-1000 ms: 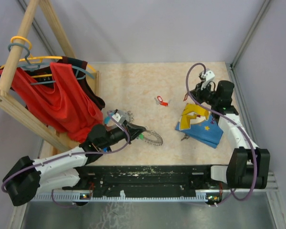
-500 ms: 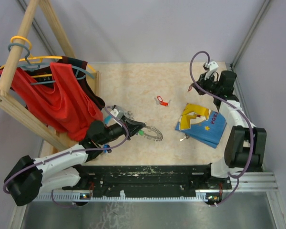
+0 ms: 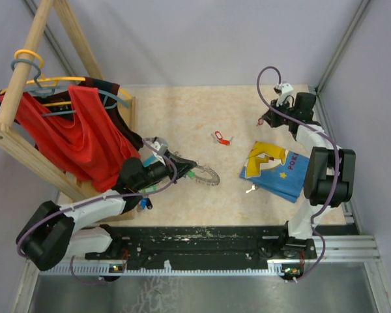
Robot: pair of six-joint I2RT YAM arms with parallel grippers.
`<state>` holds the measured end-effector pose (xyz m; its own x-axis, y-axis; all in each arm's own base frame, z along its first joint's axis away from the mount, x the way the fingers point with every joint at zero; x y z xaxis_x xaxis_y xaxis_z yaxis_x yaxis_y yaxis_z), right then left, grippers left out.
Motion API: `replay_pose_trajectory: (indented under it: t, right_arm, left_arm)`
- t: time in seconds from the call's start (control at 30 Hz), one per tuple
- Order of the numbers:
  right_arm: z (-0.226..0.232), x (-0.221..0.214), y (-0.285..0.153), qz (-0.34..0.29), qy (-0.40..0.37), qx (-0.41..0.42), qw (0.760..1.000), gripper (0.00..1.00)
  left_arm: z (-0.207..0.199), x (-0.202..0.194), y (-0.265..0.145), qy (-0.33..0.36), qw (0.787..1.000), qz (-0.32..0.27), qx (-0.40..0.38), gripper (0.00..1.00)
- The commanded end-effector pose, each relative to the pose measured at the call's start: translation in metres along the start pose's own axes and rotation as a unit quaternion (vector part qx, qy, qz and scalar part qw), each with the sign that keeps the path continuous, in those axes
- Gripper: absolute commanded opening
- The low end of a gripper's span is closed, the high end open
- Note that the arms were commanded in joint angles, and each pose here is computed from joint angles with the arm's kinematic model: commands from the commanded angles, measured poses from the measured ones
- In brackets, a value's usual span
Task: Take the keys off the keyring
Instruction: Place the key at the center of the board.
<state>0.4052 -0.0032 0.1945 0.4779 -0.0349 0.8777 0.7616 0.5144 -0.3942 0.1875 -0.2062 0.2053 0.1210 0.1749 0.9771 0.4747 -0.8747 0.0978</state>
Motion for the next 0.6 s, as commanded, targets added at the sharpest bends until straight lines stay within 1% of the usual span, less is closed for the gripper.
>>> replay_pose_trajectory:
  t: [0.0,0.3,0.57]
  right_arm:
    - [-0.012,0.016,0.006,-0.011,-0.017,-0.02,1.0,0.0]
    - [-0.031,0.015,0.034,0.021,0.018,-0.03,0.999,0.0]
    - [-0.038,0.004,0.064,0.058,0.031,-0.027,0.997,0.0]
  left_arm:
    - [0.002,0.023,0.014,0.021,0.998,-0.044,-0.043,0.0]
    - [0.01,0.016,0.012,0.018,0.999,-0.032,-0.039,0.0]
    - [0.02,0.015,0.027,0.0,0.998,-0.031,-0.052,0.0]
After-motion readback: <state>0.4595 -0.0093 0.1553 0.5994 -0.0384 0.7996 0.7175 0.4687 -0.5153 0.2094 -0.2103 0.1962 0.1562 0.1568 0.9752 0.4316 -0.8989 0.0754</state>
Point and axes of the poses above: each gripper's point midway between its finger pads, its own y axis out along the fingers, its own z axis along the line the jaws close on, x = y × z, the point moved 10 cm from there along -y, back along the fingers, and after that the axes turned 9 degrees about y, right-handed, at the moved point
